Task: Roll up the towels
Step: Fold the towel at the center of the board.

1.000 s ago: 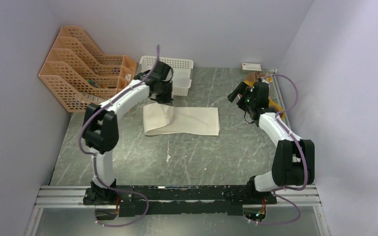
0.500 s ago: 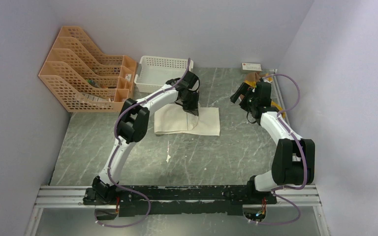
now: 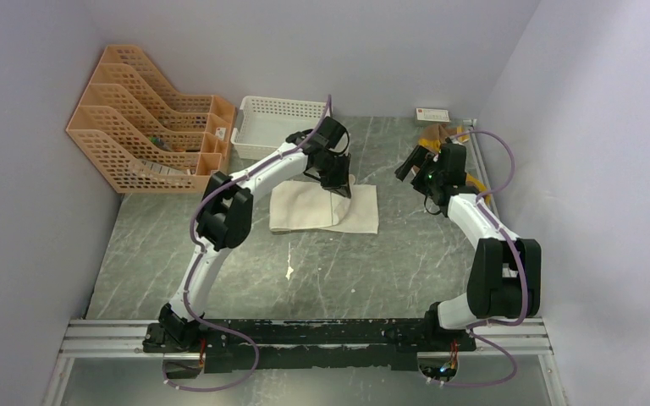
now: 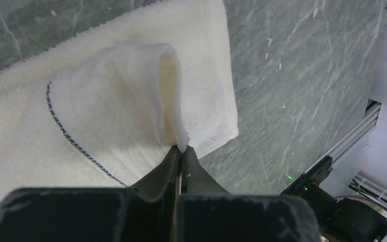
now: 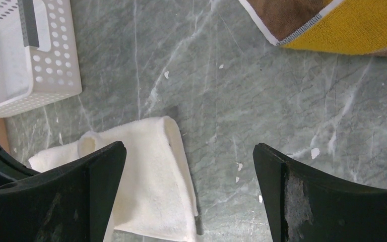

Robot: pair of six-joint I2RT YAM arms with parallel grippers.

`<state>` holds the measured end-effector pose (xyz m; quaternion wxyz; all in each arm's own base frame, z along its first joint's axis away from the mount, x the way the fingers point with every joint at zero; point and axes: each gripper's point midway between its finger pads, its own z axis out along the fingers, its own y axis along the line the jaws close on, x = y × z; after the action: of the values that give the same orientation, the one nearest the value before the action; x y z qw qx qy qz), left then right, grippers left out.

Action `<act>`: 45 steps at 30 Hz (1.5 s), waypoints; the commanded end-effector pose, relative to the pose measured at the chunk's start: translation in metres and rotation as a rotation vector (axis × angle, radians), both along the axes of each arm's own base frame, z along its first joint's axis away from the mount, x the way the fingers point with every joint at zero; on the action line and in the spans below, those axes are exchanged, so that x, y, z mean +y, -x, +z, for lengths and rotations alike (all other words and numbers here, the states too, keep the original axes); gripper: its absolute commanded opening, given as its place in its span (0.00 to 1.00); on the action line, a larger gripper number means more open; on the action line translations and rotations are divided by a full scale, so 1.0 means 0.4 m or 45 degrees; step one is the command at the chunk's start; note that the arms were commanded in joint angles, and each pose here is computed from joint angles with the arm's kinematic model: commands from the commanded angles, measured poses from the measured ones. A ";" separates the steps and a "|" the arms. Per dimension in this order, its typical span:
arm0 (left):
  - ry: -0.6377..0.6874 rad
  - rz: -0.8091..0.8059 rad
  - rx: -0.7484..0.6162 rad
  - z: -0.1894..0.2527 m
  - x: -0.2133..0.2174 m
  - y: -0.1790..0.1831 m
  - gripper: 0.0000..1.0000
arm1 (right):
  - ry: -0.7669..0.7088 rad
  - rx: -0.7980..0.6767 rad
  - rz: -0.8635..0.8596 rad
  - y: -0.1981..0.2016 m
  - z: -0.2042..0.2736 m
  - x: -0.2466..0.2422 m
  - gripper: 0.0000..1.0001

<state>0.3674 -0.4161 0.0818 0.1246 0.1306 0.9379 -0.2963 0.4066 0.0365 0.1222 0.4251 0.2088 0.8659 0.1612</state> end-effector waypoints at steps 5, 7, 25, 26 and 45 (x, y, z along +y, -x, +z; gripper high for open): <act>0.153 -0.073 0.028 0.045 -0.099 0.026 0.07 | 0.018 0.021 -0.001 0.009 -0.019 -0.011 1.00; 0.174 -0.072 0.042 0.038 -0.115 0.025 0.07 | 0.026 0.024 -0.003 0.011 -0.021 -0.014 1.00; 0.374 -0.042 0.153 0.017 -0.196 0.047 0.12 | 0.016 0.083 0.013 0.026 -0.069 -0.011 1.00; 0.381 -0.041 0.151 0.020 -0.198 0.046 0.19 | 0.015 0.085 0.017 0.027 -0.071 -0.009 1.00; 0.307 0.213 -0.244 0.263 0.167 -0.099 0.77 | -0.227 -0.075 0.156 0.053 -0.058 0.024 1.00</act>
<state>0.3804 -0.4191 0.1411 0.1613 0.0725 0.8939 -0.4120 0.3782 0.0287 0.0717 0.3721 0.2339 0.8725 0.2138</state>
